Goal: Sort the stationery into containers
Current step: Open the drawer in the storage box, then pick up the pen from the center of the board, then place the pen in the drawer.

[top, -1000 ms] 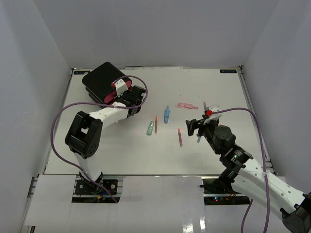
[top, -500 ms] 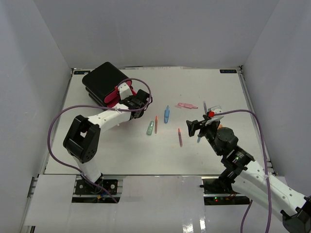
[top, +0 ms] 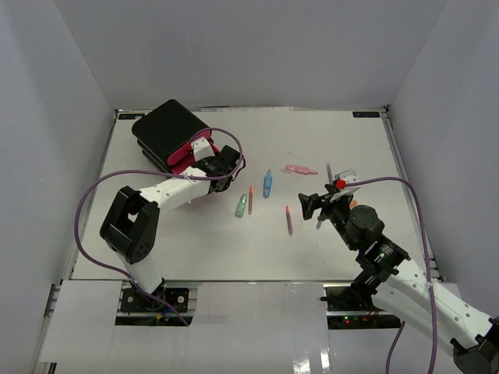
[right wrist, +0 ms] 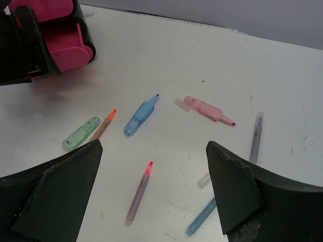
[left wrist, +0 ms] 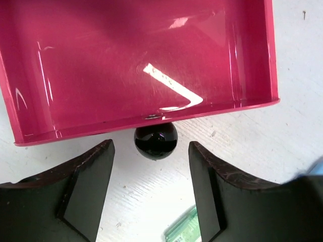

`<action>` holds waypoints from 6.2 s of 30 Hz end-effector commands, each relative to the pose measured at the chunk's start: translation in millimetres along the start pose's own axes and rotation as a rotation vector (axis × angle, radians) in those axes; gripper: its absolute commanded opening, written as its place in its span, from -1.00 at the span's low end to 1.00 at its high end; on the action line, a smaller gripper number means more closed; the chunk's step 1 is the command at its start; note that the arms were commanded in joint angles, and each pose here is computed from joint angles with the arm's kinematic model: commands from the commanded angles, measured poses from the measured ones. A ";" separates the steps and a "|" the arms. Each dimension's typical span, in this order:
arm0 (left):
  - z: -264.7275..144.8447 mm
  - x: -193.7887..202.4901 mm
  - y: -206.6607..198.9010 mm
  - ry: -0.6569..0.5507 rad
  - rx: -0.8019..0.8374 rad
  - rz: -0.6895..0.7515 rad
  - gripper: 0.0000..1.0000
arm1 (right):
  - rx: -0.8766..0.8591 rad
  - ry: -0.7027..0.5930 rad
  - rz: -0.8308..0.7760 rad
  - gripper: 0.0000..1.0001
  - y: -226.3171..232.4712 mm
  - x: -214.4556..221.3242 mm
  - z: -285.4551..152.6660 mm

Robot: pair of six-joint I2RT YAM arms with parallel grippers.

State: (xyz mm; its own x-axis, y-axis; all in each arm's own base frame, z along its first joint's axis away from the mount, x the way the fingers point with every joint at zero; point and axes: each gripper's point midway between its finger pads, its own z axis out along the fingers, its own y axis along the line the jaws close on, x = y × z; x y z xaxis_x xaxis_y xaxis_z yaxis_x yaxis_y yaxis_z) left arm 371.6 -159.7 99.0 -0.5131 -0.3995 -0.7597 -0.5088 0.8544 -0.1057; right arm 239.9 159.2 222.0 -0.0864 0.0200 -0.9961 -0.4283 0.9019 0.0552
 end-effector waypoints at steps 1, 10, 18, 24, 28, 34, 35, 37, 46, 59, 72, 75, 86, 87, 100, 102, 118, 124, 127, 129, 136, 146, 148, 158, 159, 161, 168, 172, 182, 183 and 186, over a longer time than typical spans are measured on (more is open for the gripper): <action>-23.5 -19.4 -14.3 0.008 0.084 -0.035 0.47 | -0.018 -0.052 0.014 0.80 3.1 -15.3 -0.6; -59.5 -37.6 -31.0 0.050 0.236 -0.047 0.81 | -0.028 -0.018 0.000 0.80 4.5 -17.9 -3.9; -94.9 -33.9 -60.1 0.141 0.453 0.048 0.85 | 0.005 0.008 -0.007 0.80 -1.7 -20.2 -6.3; -117.3 -16.9 -91.2 0.177 0.725 0.268 0.90 | 0.107 0.109 -0.001 0.82 -17.2 -6.6 -7.8; -124.7 -18.9 -94.2 0.104 0.829 0.418 0.92 | 0.151 0.166 0.017 0.88 -20.5 -0.2 -0.4; -141.0 -23.1 -110.6 0.052 0.987 0.546 0.94 | 0.238 0.304 0.068 0.92 -38.0 23.8 18.2; -137.2 -18.6 -114.2 0.057 1.003 0.582 0.94 | 0.261 0.320 0.108 0.92 -46.5 25.6 20.3; -141.9 -15.0 -121.6 0.068 1.060 0.613 0.95 | 0.285 0.367 0.143 0.93 -54.7 36.7 25.2; -141.7 15.5 -113.7 0.162 1.163 0.600 0.95 | 0.415 0.577 0.294 0.82 -74.5 104.7 22.6; -131.4 13.5 -109.1 0.145 1.100 0.573 0.95 | 0.528 0.755 0.383 0.35 -78.5 182.9 15.3; -131.6 18.7 -110.8 0.176 1.110 0.559 0.95 | 0.633 0.786 0.393 -0.55 -91.4 213.0 -3.1; -136.9 19.9 -112.6 0.194 1.132 0.545 0.95 | 0.623 0.766 0.387 -0.74 -91.7 205.9 -4.3; -195.6 15.6 -137.7 0.390 1.331 0.248 0.95 | 0.300 0.458 0.322 -0.85 -61.4 95.6 22.5; -206.4 12.1 -143.9 0.389 1.369 0.223 0.95 | 0.212 0.441 0.329 -0.84 -47.5 87.5 25.3; -247.9 11.6 -209.0 0.327 1.370 0.061 0.93 | -0.216 0.104 0.280 -0.81 14.1 -2.6 31.9; -244.7 20.8 -213.3 0.334 1.346 0.055 0.91 | -0.235 0.085 0.279 -0.81 16.9 -6.6 31.5; -246.1 43.3 -229.3 0.358 1.326 0.057 -0.34 | -0.246 0.070 0.289 -0.74 18.3 0.9 28.5; -246.0 44.0 -223.9 0.340 1.336 0.074 -0.68 | -0.242 0.077 0.291 -0.53 17.6 4.5 29.4; -242.5 41.4 -219.4 0.304 1.319 0.106 -0.77 | -0.240 0.087 0.287 -0.21 17.2 6.9 29.2; -240.4 36.6 -215.4 0.269 1.300 0.136 -0.77 | -0.229 0.101 0.279 0.08 15.4 10.8 28.3; -165.1 -7.6 -164.6 0.055 0.948 0.419 -0.73 | -0.137 0.132 0.213 0.58 -2.4 15.9 23.8; -58.0 -97.3 -58.2 -0.189 0.404 0.890 -0.65 | -0.082 0.155 0.193 0.67 -12.9 27.7 21.7; -43.2 -105.8 -50.9 -0.202 0.351 0.955 -0.65 | -0.081 0.164 0.193 0.67 -13.3 29.9 22.9; 13.9 -116.4 -41.7 -0.184 0.255 1.029 -0.52 | -0.063 0.163 0.164 0.71 -17.8 29.0 20.7; 16.1 -118.1 -43.4 -0.194 0.252 1.029 -0.47 | -0.057 0.162 0.163 0.71 -18.7 29.0 20.9; 17.8 -120.1 -43.4 -0.199 0.243 1.038 -0.40 | -0.048 0.166 0.162 0.71 -20.1 30.6 21.5; -4.3 -135.2 -51.1 -0.235 0.310 0.945 0.23 | 0.128 0.223 0.168 0.71 -51.2 38.2 32.3; -42.0 -146.4 -60.6 -0.270 0.456 0.828 0.50 | 0.210 0.261 0.192 0.70 -70.0 42.0 41.5; -141.3 -139.4 -59.2 -0.367 0.886 0.467 0.96 | 0.440 0.456 0.223 0.59 -137.6 69.9 75.4; -142.9 -137.2 -57.6 -0.367 0.896 0.455 0.96 | 0.451 0.468 0.223 0.57 -141.9 71.6 78.6; -143.5 -136.1 -51.8 -0.373 0.890 0.415 0.96 | 0.463 0.514 0.229 0.46 -156.5 81.5 90.7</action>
State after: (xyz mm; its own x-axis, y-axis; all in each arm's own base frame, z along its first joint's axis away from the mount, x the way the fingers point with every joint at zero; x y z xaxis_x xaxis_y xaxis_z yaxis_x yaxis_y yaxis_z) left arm 372.1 -185.6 299.9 -0.2058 0.0692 -0.9761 0.3959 0.9181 -0.0184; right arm 365.7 69.8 123.1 -0.5833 0.1248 -0.8026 0.0347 0.9911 0.1289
